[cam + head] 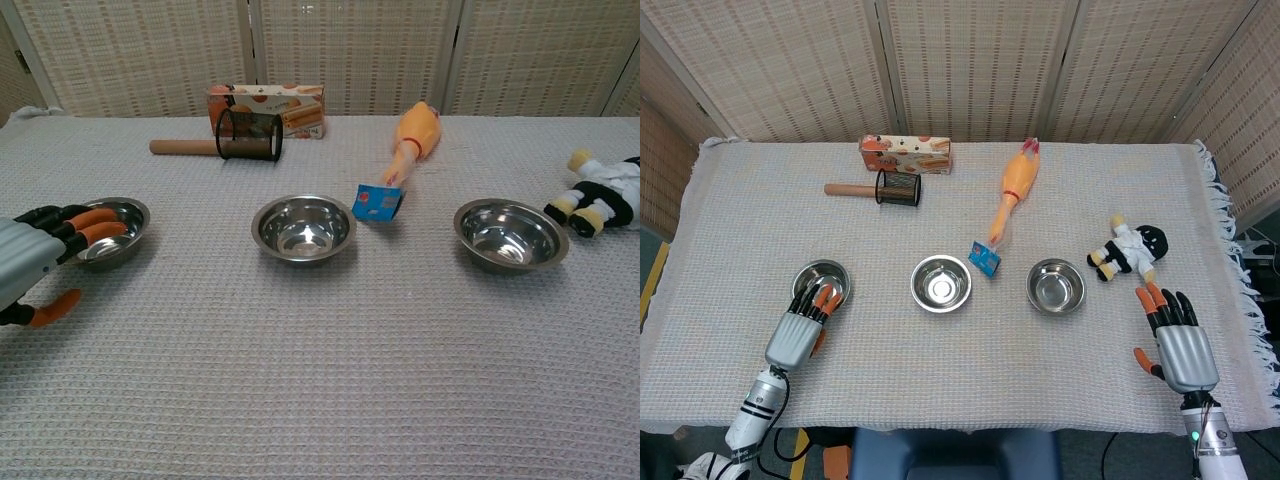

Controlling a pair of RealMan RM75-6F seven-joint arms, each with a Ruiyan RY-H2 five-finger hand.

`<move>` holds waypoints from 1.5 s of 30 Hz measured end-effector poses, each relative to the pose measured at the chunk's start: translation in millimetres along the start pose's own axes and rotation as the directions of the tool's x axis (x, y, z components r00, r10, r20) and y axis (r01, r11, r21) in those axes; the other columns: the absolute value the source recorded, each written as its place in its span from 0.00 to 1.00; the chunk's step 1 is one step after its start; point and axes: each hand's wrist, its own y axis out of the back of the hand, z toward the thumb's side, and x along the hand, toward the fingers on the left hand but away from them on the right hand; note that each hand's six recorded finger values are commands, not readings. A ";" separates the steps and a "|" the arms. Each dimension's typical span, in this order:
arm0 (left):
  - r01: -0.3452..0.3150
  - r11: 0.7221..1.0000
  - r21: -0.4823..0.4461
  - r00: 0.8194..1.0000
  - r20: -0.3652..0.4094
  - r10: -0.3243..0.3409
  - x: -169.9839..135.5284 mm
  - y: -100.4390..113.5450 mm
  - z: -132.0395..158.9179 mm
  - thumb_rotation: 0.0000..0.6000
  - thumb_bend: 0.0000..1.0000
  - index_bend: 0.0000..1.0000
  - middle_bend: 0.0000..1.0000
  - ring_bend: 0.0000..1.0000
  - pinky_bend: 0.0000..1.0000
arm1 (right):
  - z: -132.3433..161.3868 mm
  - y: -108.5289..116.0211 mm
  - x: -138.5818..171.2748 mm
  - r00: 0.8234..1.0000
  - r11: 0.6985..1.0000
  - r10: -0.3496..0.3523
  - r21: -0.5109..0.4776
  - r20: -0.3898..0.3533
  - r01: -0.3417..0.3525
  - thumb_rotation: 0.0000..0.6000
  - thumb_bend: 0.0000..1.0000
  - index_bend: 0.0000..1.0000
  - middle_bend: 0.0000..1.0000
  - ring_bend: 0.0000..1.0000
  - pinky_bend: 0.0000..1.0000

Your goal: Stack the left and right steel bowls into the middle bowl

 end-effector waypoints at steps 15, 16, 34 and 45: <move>-0.042 0.998 0.053 0.996 -0.079 0.046 20.1 -6.3 -18.5 1.00 0.47 0.55 0.07 0.00 0.10 | 1.6 -2.8 1.0 0.999 0.999 0.037 -0.012 -0.019 -0.037 1.00 0.17 0.00 0.00 0.00 0.00; -0.046 0.997 0.058 0.995 -0.083 0.051 21.1 -5.9 -19.8 1.00 0.48 0.56 0.08 0.00 0.10 | 1.8 -2.7 1.2 0.999 0.999 0.038 -0.013 -0.020 -0.039 1.00 0.17 0.00 0.00 0.00 0.00; -0.260 0.965 -0.026 0.964 -0.058 0.258 39.7 44.3 -4.3 1.00 0.48 0.58 0.10 0.01 0.10 | 2.6 0.9 5.0 0.999 0.999 0.036 -0.025 -0.022 -0.036 1.00 0.17 0.00 0.00 0.00 0.00; -0.339 0.937 -0.087 0.935 0.075 0.345 75.6 95.2 59.9 1.00 0.48 0.56 0.10 0.01 0.10 | 1.2 -1.7 2.7 0.999 0.998 0.050 -0.027 -0.013 -0.050 1.00 0.17 0.00 0.00 0.00 0.00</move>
